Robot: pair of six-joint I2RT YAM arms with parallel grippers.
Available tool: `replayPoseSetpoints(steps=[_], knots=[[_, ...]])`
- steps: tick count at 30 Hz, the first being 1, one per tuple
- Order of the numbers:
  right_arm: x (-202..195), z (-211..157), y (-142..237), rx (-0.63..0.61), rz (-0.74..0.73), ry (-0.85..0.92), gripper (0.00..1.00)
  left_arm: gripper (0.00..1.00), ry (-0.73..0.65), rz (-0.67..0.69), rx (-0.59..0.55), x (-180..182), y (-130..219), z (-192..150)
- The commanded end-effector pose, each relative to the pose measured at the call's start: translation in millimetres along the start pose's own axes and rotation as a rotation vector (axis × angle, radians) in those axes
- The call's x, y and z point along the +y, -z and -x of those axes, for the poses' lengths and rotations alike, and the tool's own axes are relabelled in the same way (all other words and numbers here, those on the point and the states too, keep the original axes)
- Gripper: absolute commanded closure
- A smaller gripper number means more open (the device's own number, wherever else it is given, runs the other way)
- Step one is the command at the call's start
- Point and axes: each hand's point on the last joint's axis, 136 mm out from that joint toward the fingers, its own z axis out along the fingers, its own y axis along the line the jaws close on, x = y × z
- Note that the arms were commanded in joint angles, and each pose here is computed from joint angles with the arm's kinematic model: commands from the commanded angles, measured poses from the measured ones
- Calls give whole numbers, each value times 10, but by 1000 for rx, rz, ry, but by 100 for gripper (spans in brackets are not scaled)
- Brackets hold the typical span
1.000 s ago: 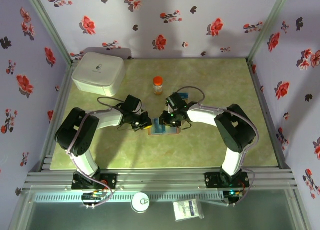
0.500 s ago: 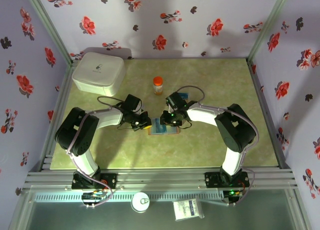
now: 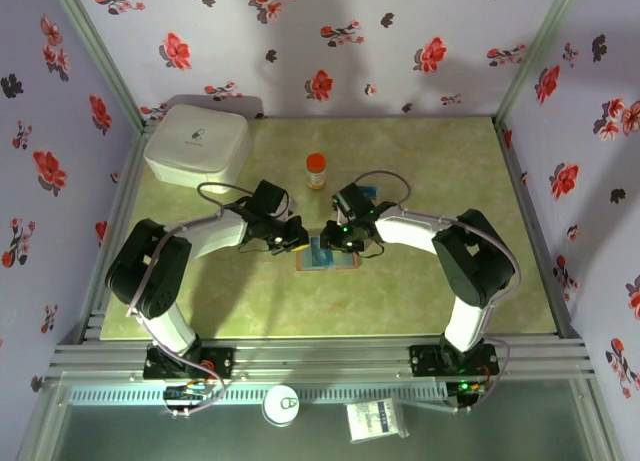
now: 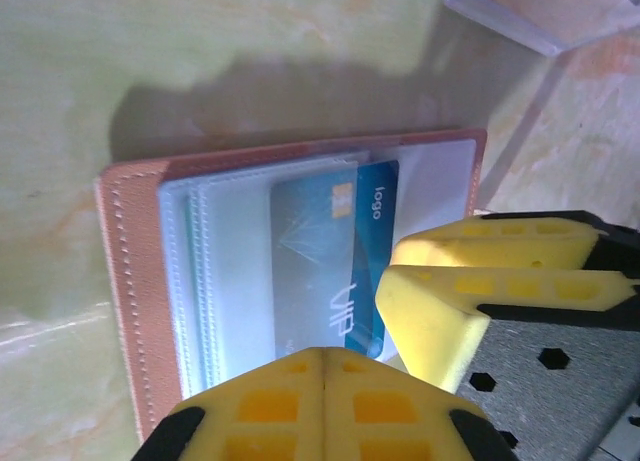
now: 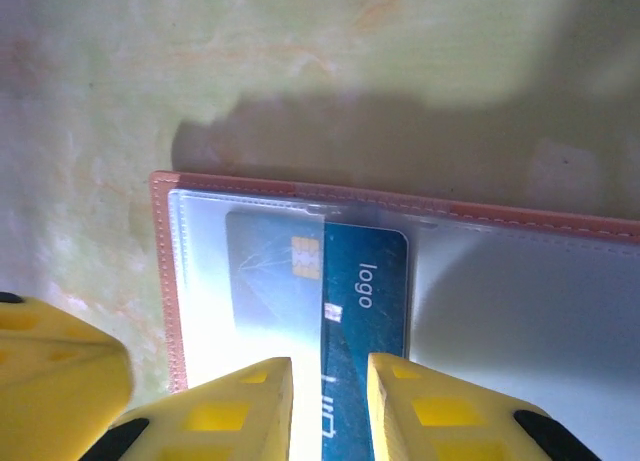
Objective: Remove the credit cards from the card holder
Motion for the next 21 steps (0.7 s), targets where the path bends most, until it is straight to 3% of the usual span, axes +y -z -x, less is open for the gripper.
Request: replayPoseSetpoints(steps=[1,21], knots=[[47,9,124,-37,7,1,74,100,-29,18,21,-18,-39,-36],[-113,-113,6,10,-12,-67,73,100,-39,127,67,263,-250,-171]])
